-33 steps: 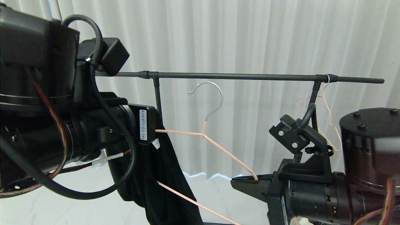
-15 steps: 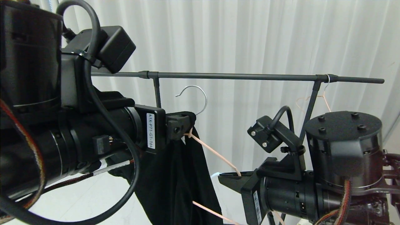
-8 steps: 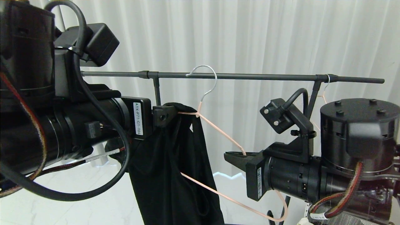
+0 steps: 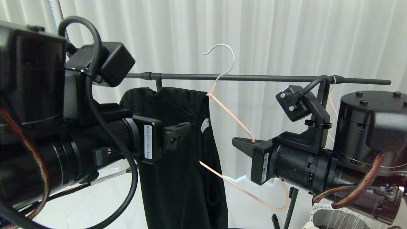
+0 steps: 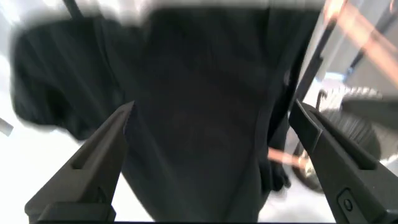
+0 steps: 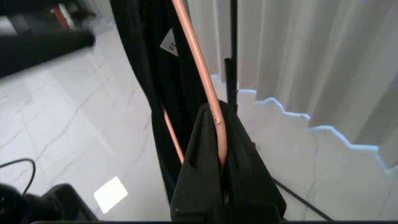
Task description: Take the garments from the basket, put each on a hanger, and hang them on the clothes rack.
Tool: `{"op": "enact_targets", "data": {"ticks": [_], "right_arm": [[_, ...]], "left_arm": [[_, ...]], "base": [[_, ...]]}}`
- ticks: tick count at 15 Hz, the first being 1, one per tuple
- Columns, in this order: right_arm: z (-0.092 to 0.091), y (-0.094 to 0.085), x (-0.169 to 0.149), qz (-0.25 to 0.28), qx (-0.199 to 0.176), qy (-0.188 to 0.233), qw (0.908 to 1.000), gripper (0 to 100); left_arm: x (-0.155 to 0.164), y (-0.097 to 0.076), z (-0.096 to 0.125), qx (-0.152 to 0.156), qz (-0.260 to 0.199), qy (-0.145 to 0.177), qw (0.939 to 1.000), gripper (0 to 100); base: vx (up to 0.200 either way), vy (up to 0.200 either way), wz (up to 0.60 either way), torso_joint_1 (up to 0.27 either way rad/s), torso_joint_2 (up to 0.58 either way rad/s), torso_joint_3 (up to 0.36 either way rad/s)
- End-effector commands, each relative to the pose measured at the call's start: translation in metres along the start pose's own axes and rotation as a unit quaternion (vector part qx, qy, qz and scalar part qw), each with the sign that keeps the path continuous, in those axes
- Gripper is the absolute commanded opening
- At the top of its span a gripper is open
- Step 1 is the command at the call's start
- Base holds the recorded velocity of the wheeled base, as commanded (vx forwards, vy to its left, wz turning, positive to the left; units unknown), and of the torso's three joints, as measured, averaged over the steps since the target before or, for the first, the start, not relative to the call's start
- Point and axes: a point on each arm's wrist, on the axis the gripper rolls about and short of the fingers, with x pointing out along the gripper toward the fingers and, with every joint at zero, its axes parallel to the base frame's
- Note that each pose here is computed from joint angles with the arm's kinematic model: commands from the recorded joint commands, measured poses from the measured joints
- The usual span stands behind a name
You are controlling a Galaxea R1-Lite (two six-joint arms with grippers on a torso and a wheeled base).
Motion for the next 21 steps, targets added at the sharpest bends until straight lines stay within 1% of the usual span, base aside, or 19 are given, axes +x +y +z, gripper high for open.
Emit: {"op": "enact_targets", "data": {"ticks": [1, 2, 3, 4, 6, 7, 9, 11, 13, 14, 15, 16, 18, 19, 20, 21], "right_arm": [[0.005, -0.004, -0.004, -0.007, 0.002, -0.011, 0.9999, 0], [0.006, -0.007, -0.005, -0.012, 0.001, -0.012, 0.9999, 0], [0.006, -0.01, -0.01, -0.015, 0.0, -0.013, 0.9998, 0], [0.003, -0.012, -0.016, -0.014, -0.008, -0.009, 0.9998, 0], [-0.01, -0.018, -0.029, -0.008, -0.028, 0.012, 0.9995, 0], [-0.02, -0.022, -0.042, 0.015, -0.043, 0.031, 0.9985, 0], [-0.033, -0.028, -0.061, 0.051, -0.077, 0.052, 0.9944, 0], [-0.046, -0.03, -0.075, 0.082, -0.108, 0.069, 0.9884, 0], [-0.061, -0.033, -0.084, 0.1, -0.148, 0.093, 0.9795, 0], [-0.065, -0.033, -0.088, 0.113, -0.16, 0.098, 0.9757, 0], [-0.067, -0.031, -0.09, 0.127, -0.163, 0.1, 0.9733, 0], [-0.068, -0.029, -0.092, 0.135, -0.167, 0.099, 0.9716, 0], [-0.068, -0.026, -0.093, 0.145, -0.178, 0.096, 0.9686, 0], [-0.068, -0.025, -0.093, 0.147, -0.181, 0.096, 0.9676, 0], [-0.07, -0.02, -0.095, 0.163, -0.193, 0.096, 0.9627, 0], [-0.072, -0.015, -0.096, 0.176, -0.199, 0.098, 0.9589, 0]], "left_arm": [[-0.008, 0.004, -0.015, 0.015, -0.002, 0.013, 0.9998, 100], [-0.015, 0.009, -0.024, 0.023, -0.002, 0.016, 0.9996, 100], [-0.024, 0.014, -0.027, 0.024, -0.006, 0.01, 0.9997, 100], [-0.034, 0.019, -0.026, 0.023, -0.014, -0.004, 0.9996, 100], [-0.051, 0.027, -0.025, 0.041, -0.045, -0.026, 0.9978, 100], [-0.06, 0.031, -0.029, 0.067, -0.081, -0.033, 0.9939, 100], [-0.067, 0.034, -0.04, 0.107, -0.146, -0.033, 0.9828, 100], [-0.066, 0.033, -0.048, 0.134, -0.203, -0.025, 0.9696, 100], [-0.06, 0.028, -0.049, 0.141, -0.236, -0.014, 0.9614, 100], [-0.059, 0.027, -0.05, 0.142, -0.254, -0.01, 0.9566, 100], [-0.057, 0.025, -0.053, 0.143, -0.271, -0.003, 0.9517, 100], [-0.055, 0.024, -0.062, 0.151, -0.293, 0.01, 0.9441, 100], [-0.053, 0.023, -0.076, 0.18, -0.331, 0.025, 0.9259, 100], [-0.052, 0.022, -0.079, 0.186, -0.342, 0.029, 0.9208, 100], [-0.046, 0.02, -0.087, 0.199, -0.352, 0.046, 0.9133, 100], [-0.043, 0.019, -0.09, 0.199, -0.352, 0.055, 0.9129, 100]], "base": [[0.0, 0.0, 0.0, 0.0, 0.0, 0.0], [0.0, 0.0, 0.0, 0.0, 0.0, 0.0], [0.0, 0.0, 0.0, 0.0, 0.0, 0.0], [0.0, 0.0, 0.0, 0.0, 0.0, 0.0], [0.0, 0.0, 0.0, 0.0, 0.0, 0.0], [0.0, 0.0, 0.0, 0.0, 0.0, 0.0], [0.0, 0.0, 0.0, 0.0, 0.0, 0.0], [0.0, 0.0, 0.0, 0.0, 0.0, 0.0], [0.0, 0.0, 0.0, 0.0, 0.0, 0.0], [0.0, 0.0, 0.0, 0.0, 0.0, 0.0], [0.0, 0.0, 0.0, 0.0, 0.0, 0.0], [0.0, 0.0, 0.0, 0.0, 0.0, 0.0], [0.0, 0.0, 0.0, 0.0, 0.0, 0.0], [0.0, 0.0, 0.0, 0.0, 0.0, 0.0], [0.0, 0.0, 0.0, 0.0, 0.0, 0.0], [0.0, 0.0, 0.0, 0.0, 0.0, 0.0]]}}
